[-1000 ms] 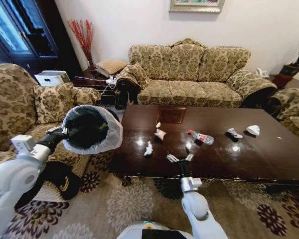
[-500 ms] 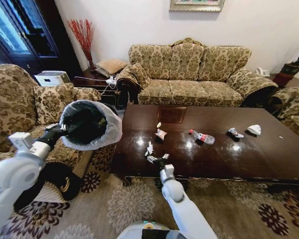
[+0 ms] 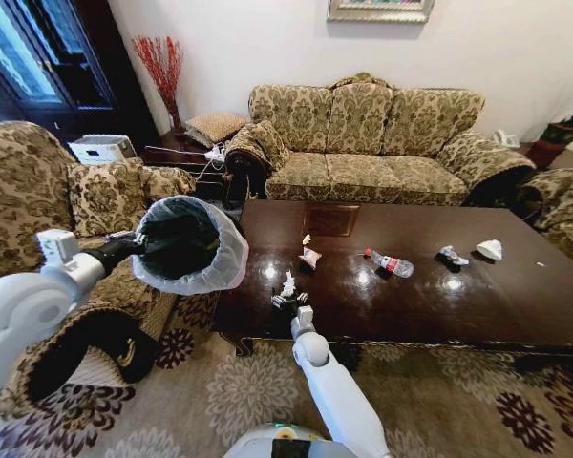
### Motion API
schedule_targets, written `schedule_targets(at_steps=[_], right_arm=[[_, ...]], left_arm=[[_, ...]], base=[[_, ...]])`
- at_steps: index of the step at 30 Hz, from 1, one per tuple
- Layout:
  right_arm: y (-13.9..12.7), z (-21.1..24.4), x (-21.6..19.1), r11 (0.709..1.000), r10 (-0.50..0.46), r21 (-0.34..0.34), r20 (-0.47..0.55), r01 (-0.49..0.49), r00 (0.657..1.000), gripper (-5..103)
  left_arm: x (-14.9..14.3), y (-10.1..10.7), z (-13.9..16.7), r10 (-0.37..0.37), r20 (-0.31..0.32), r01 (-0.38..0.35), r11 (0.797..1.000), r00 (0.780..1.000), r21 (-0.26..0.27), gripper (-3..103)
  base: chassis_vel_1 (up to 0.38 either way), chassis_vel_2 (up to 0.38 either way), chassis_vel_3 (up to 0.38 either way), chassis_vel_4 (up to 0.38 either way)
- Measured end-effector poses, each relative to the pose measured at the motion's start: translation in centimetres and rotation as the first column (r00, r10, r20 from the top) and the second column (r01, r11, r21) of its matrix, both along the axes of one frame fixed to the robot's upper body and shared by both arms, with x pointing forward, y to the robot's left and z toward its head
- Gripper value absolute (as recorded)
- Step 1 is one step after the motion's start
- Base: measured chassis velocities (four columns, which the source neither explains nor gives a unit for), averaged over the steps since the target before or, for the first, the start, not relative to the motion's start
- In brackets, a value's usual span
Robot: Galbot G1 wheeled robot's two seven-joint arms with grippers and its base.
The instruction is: Move to the front of the table and place the trash on the table into the trash bin.
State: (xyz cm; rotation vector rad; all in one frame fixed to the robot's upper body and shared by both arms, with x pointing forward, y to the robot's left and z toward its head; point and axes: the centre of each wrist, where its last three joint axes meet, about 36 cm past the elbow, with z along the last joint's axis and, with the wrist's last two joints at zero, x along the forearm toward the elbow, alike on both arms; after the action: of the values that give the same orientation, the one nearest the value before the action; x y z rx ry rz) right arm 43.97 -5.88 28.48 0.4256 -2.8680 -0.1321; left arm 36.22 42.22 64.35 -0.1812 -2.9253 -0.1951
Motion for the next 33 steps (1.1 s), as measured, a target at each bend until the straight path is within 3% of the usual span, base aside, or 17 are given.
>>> schedule_targets(at_steps=[6,8,11,17,18,23,27,30,31,33], right_arm=[[-0.3,-0.2,0.1,1.0,0.014,0.004,0.006,-0.014,1.0,72],[-0.3,-0.2,0.2,1.0,0.016,0.004,0.006,-0.016,1.0,72],[-0.3,-0.2,0.2,1.0,0.018,0.002,0.006,-0.018,1.0,61],[-0.5,-0.2,0.2,1.0,0.02,-0.001,0.006,-0.02,1.0,48],[-0.5,-0.2,0.1,1.0,0.02,0.0,0.006,-0.02,1.0,41],[-0.8,0.1,-0.2,1.0,0.019,0.007,0.0,-0.019,1.0,33],[-1.4,0.2,-0.4,1.0,0.01,0.008,0.002,-0.01,1.0,17],[-1.7,0.4,-0.5,1.0,0.003,0.01,0.006,-0.003,1.0,13],[-2.2,0.8,-0.7,1.0,-0.011,0.018,0.015,0.01,1.0,5],[-2.7,1.3,-0.9,0.999,-0.023,0.025,0.026,0.023,0.999,2]], left_arm=[[0.6,0.1,0.3,0.008,-0.014,-0.008,1.0,1.0,0.015,0],[0.7,0.0,0.3,0.005,-0.017,-0.005,1.0,1.0,0.015,0],[0.8,-0.2,0.5,-0.005,-0.029,0.006,1.0,1.0,0.018,0],[1.0,-0.4,0.6,-0.022,-0.049,0.023,1.0,0.999,0.016,0],[1.1,-0.5,0.7,-0.025,-0.054,0.026,1.0,0.998,0.014,0],[1.3,-0.5,0.8,-0.032,-0.064,0.033,0.999,0.997,0.012,0],[1.8,-0.5,1.1,-0.036,-0.08,0.037,0.999,0.996,0.016,0],[2.0,-0.4,1.2,-0.032,-0.084,0.034,0.999,0.996,0.022,0],[2.3,-0.2,1.2,-0.026,-0.09,0.028,0.999,0.996,0.026,0],[2.5,0.0,1.1,-0.018,-0.096,0.021,0.999,0.995,0.029,0]], base=[[0.0,0.0,0.0,0.0],[0.0,0.0,0.0,0.0],[0.0,0.0,0.0,0.0],[0.0,0.0,0.0,0.0],[0.0,0.0,0.0,0.0],[0.0,0.0,0.0,0.0],[0.0,0.0,0.0,0.0],[0.0,0.0,0.0,0.0],[0.0,0.0,0.0,0.0],[0.0,0.0,0.0,0.0]])
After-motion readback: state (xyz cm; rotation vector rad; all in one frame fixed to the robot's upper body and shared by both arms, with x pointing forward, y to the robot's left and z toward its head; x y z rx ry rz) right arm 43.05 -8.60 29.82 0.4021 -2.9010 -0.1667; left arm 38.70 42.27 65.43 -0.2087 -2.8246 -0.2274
